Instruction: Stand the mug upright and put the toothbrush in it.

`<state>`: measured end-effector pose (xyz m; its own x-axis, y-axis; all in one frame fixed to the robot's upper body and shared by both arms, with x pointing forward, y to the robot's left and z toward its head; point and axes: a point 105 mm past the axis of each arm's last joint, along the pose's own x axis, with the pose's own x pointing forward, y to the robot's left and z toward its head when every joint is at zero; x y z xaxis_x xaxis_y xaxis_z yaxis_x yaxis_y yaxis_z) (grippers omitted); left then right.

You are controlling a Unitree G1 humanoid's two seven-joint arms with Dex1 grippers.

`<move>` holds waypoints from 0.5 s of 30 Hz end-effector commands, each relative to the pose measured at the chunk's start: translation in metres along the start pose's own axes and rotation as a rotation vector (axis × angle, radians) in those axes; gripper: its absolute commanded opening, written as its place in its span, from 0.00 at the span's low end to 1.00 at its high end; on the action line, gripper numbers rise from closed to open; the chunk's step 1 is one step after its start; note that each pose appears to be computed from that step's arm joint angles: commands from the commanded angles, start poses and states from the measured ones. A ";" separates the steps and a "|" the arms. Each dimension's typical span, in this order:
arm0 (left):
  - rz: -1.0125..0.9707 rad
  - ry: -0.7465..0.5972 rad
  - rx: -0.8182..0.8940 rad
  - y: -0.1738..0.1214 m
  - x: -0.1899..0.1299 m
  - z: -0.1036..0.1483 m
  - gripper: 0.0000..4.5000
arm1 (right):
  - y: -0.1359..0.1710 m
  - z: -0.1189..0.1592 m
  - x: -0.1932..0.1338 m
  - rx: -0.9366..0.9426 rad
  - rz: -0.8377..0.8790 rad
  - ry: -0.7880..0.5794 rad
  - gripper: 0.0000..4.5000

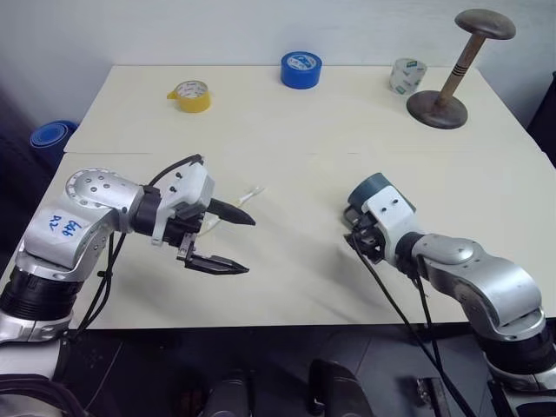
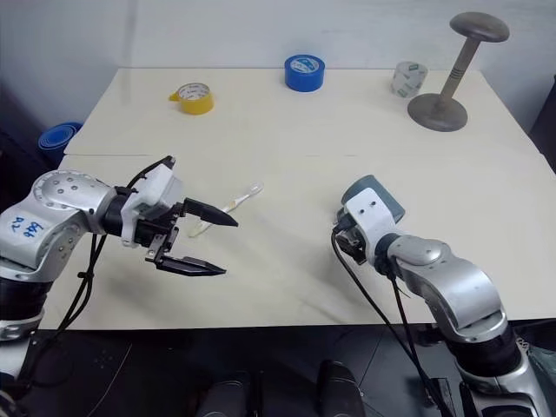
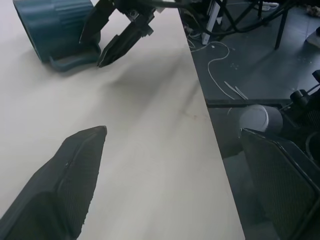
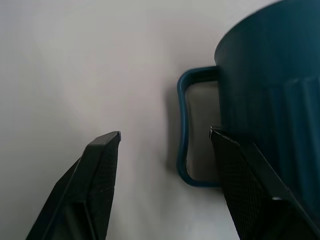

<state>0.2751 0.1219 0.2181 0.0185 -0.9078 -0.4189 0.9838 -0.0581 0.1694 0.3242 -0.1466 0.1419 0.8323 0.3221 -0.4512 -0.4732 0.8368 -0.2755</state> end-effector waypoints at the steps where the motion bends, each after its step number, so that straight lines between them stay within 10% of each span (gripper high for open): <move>1: 0.005 -0.007 0.059 0.003 -0.001 0.010 1.00 | -0.010 -0.004 0.013 -0.006 -0.058 0.002 0.66; 7: 0.006 -0.018 0.067 0.004 0.000 0.012 1.00 | -0.015 -0.013 0.027 0.003 -0.067 0.010 0.53; 15: 0.036 -0.032 0.066 0.007 -0.003 0.014 1.00 | -0.013 -0.017 0.026 -0.009 -0.047 0.003 0.01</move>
<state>0.2803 0.1187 0.2181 0.0251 -0.9153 -0.4020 0.9825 -0.0517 0.1791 0.3504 -0.1522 0.1279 0.8648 0.2899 -0.4099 -0.4322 0.8454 -0.3139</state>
